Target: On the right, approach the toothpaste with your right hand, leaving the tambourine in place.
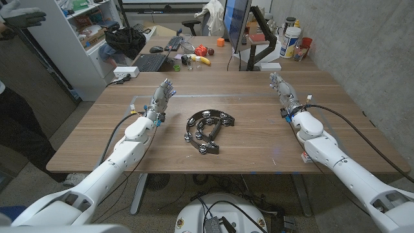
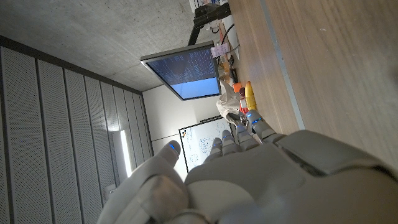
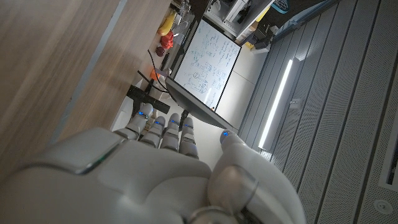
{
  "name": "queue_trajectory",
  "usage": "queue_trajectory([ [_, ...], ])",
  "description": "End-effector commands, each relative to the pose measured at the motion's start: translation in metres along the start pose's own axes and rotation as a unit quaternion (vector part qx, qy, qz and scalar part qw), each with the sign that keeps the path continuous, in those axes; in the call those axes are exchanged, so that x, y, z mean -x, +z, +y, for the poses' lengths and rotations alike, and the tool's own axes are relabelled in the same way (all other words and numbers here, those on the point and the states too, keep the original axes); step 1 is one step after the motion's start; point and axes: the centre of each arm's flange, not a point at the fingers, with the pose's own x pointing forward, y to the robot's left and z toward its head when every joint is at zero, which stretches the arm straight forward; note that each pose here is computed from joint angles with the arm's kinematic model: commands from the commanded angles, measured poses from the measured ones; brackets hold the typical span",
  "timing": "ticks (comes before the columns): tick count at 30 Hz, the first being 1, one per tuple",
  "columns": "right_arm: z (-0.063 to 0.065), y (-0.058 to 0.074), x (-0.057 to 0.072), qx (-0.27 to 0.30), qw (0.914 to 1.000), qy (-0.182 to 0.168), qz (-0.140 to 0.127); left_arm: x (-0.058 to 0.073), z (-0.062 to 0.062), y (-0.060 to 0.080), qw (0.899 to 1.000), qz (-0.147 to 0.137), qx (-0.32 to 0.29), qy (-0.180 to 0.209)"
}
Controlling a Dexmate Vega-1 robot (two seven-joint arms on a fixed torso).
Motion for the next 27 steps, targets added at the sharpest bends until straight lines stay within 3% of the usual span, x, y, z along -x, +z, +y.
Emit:
queue_trajectory([
  [1,-0.003,0.010,0.002,0.030,0.9994,-0.007,-0.017,0.000,0.003,0.000,1.000,0.002,-0.003,0.001],
  [27,-0.019,0.028,0.013,0.094,0.9937,-0.037,-0.049,-0.004,0.004,-0.001,1.000,0.005,-0.005,0.000],
])
